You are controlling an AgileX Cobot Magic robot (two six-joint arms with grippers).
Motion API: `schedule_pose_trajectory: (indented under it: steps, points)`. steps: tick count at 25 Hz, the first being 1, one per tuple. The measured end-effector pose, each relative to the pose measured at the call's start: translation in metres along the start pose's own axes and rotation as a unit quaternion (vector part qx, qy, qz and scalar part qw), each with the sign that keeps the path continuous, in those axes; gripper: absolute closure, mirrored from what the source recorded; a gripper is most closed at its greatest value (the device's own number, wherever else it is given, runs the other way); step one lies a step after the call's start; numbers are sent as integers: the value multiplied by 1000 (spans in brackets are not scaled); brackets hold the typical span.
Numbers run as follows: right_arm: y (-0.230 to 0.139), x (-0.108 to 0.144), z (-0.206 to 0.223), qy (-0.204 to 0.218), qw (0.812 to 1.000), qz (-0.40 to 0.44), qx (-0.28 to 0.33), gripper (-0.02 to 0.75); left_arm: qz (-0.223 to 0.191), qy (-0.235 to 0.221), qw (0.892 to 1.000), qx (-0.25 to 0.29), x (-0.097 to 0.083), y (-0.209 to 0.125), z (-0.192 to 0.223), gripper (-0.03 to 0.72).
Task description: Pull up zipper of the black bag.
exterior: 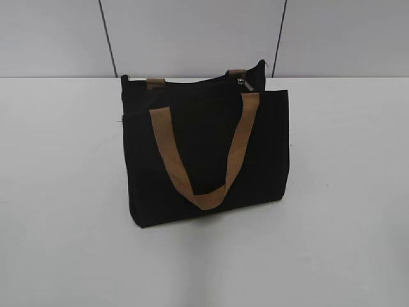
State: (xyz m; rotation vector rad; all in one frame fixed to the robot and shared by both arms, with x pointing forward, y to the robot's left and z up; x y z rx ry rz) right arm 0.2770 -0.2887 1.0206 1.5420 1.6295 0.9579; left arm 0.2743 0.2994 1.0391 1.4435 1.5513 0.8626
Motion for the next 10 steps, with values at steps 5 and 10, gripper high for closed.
schedule_pose_trajectory:
  steps: [5,10]
  points:
    - [0,0,0,0,1000,0,0,356,2,4,1000,-1,1,0,0,449]
    - [0,0,0,0,1000,0,0,356,2,4,1000,-1,1,0,0,449]
Point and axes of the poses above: a point on each arm's last joint axis where the gripper is mounted, z pointing out along that axis toward the gripper, x along the wrist's bending axis when the last joint is at zero, y = z × x, the point moved 5 cm from there along z, pointing out along that axis toward the gripper, and after that the axes turned 1 degree about -z, right-handed, at the moved point
